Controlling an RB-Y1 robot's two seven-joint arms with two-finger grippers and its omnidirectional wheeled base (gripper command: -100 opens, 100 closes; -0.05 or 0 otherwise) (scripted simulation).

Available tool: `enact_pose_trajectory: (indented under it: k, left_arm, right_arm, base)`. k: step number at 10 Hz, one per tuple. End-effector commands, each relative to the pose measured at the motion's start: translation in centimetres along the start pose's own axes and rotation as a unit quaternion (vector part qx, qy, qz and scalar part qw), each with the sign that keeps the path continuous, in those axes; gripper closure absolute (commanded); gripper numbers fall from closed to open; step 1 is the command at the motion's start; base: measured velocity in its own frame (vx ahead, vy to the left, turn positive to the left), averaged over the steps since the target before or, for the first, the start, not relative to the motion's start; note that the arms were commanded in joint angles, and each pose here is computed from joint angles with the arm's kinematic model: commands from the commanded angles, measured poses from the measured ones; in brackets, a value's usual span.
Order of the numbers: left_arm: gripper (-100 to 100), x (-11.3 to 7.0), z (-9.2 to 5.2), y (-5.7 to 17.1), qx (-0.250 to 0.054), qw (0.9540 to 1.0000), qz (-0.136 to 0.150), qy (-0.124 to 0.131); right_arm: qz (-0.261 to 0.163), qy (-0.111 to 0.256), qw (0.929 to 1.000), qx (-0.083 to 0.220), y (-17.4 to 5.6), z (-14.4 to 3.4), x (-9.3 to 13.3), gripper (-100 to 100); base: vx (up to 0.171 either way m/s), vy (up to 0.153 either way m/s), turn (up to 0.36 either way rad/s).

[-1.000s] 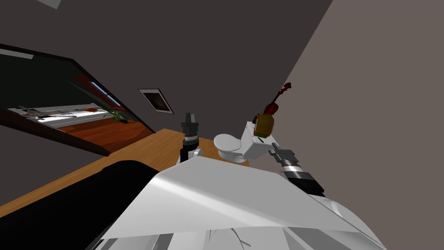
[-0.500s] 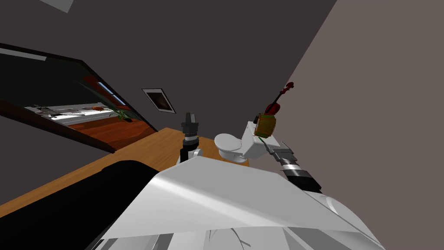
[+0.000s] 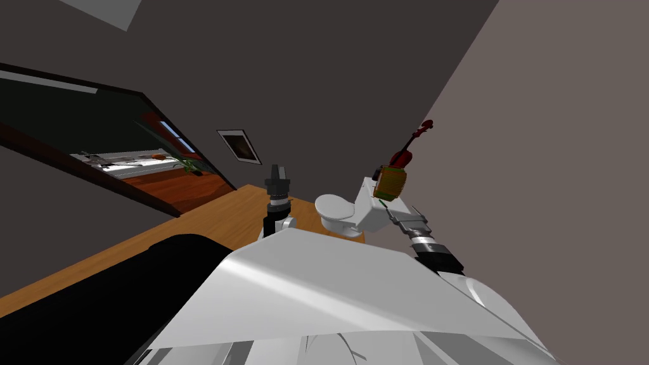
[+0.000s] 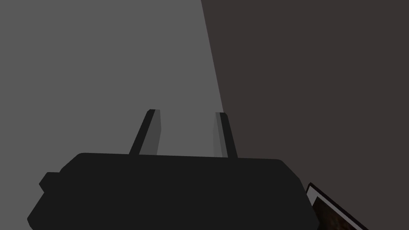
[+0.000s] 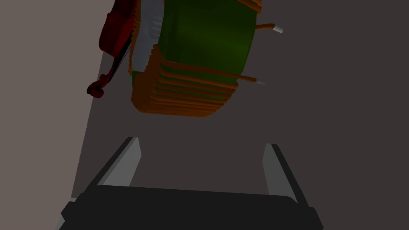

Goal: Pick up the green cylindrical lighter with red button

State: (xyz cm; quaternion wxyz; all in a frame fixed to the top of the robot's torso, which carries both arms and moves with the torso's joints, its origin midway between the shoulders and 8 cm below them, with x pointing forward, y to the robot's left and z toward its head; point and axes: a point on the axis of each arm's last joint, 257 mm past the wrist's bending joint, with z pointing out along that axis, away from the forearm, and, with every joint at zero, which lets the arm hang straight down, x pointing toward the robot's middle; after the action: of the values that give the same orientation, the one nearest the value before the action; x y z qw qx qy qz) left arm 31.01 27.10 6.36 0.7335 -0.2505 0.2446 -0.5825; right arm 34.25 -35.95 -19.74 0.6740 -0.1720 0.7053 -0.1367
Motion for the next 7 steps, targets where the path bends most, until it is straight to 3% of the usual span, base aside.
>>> enact_pose_trajectory:
  k: [1, 7]
  left_arm:
    - [0, 0.0, 0.0, 0.0, 0.0, 1.0, 0.0, 0.0]
    - [0, 0.0, 0.0, 0.0, 0.0, 1.0, 0.0, 0.0]
  right_arm:
    - [-0.024, 0.006, 0.9997, 0.003, -0.2, 0.2, 0.5, -100]
    - [-0.121, 0.026, 0.9922, 0.01, -1.1, 1.7, 2.3, -100]
  base:
    - [-0.043, -0.004, 0.059]
    - [-0.038, -0.002, 0.059]
